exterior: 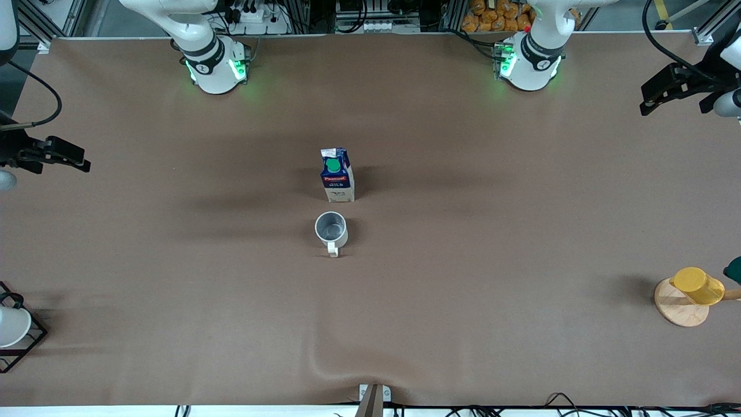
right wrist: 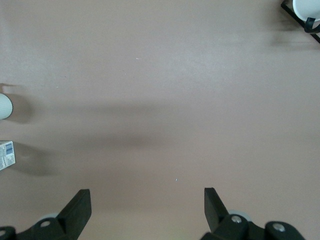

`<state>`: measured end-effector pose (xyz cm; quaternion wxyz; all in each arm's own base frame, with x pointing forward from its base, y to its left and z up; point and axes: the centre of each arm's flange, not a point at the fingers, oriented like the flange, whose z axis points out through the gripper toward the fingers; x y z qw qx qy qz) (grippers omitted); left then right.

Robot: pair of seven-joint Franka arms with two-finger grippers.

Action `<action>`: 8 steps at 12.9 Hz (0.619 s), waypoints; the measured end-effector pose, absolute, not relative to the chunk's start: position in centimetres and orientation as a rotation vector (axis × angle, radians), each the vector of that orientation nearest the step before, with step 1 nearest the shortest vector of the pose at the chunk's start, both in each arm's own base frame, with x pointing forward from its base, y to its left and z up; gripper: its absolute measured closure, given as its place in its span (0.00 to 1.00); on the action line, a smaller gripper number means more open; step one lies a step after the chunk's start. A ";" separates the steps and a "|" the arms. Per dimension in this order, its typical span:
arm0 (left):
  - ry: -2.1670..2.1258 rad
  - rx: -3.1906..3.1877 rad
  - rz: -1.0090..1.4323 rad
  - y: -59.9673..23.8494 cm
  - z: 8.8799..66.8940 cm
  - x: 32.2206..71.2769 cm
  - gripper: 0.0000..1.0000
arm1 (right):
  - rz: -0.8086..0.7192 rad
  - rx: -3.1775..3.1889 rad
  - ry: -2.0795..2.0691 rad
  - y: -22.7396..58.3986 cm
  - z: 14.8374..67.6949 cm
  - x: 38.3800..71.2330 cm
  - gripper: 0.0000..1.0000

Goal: Place milk next to cup

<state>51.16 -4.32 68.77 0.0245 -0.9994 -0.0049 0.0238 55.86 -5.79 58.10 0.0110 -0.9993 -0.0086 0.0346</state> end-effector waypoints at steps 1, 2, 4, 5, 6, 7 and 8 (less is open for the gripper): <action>-0.017 -3.092 0.078 -4.2 68.7 51.2 0.00 | 0.108 -3.118 -0.027 -5.8 58.1 55.9 0.00; -0.015 -3.092 0.081 -4.1 68.6 51.3 0.00 | 0.107 -3.118 -0.027 -5.8 58.1 55.9 0.00; -0.007 -3.109 0.087 -4.1 68.5 51.3 0.00 | 0.106 -3.118 -0.026 -5.8 58.1 55.9 0.00; -0.005 -3.120 0.090 -4.0 68.5 51.3 0.00 | 0.104 -3.118 -0.027 -5.8 58.1 55.9 0.00; 0.010 -3.126 0.095 -3.7 68.3 51.4 0.00 | 0.099 -3.119 -0.027 -5.8 58.3 55.9 0.00; 0.028 -3.129 0.101 -3.3 68.2 51.5 0.00 | 0.094 -3.119 -0.027 -5.8 58.4 55.9 0.00; 0.030 -3.131 0.106 -2.9 68.0 51.6 0.00 | 0.090 -3.119 -0.027 -5.8 58.5 55.9 0.00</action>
